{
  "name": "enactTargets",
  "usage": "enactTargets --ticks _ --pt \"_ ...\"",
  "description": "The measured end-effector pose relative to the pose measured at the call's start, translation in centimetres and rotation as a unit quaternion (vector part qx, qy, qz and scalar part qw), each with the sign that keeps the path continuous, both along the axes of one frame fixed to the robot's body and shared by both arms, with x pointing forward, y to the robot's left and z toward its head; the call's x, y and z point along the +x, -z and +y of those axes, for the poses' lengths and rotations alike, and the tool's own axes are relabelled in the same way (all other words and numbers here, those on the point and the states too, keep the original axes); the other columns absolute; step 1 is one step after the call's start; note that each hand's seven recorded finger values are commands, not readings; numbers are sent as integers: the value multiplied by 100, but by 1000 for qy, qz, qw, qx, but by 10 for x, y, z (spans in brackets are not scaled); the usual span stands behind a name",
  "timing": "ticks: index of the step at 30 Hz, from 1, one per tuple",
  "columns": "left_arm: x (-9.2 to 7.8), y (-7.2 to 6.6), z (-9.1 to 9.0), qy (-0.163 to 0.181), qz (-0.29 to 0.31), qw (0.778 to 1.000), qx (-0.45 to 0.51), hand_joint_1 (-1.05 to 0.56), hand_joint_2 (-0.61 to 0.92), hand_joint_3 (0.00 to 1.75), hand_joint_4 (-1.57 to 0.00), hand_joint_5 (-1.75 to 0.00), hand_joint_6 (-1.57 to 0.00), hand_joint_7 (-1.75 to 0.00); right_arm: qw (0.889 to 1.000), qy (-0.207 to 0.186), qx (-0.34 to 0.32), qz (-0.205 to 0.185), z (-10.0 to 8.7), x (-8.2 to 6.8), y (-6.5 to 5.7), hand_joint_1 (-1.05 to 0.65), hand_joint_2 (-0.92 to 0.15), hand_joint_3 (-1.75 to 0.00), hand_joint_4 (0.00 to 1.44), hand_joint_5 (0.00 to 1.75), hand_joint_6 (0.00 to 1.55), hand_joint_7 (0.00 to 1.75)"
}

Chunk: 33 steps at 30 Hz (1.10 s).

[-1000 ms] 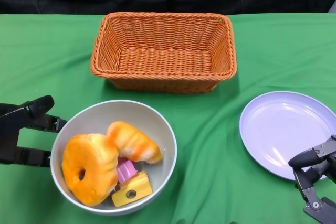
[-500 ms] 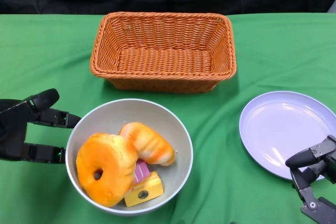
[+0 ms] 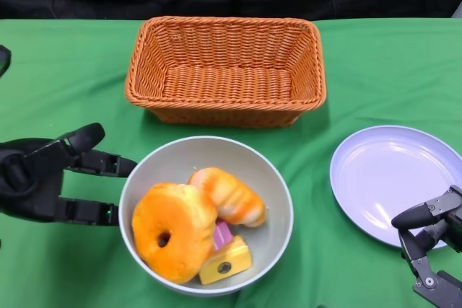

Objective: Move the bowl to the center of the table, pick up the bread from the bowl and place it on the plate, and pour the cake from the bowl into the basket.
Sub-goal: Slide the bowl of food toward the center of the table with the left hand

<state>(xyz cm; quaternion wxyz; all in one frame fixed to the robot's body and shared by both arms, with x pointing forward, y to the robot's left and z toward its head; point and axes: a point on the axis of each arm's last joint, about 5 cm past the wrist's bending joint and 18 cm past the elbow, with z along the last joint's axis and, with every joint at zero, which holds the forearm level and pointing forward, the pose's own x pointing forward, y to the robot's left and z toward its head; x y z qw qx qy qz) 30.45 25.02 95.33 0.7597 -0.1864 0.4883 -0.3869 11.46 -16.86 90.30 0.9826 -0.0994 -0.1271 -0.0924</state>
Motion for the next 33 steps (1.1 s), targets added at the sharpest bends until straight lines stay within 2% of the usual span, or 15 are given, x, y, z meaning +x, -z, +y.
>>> enactTargets --ticks 11,17,23,33 --pt "3 2 -15 19 -5 999 -26 -74 92 74 -10 -6 0 0 1000 1 -1 0 0 0 0 -9 -66 -74 71 157 70 121" --pt "4 0 -23 31 -12 999 -33 -75 92 68 -13 -8 0 0 1000 2 -1 0 0 0 0 -10 -66 -74 70 157 70 121" --pt "5 -1 -26 37 -22 998 -35 -76 92 66 -17 -11 0 0 1000 4 0 -1 0 0 0 -9 -66 -75 71 157 71 121" --pt "5 -1 -21 28 -25 999 -23 -74 92 76 -11 -10 0 0 1000 4 0 -3 0 0 0 -8 -65 -76 71 157 71 121"
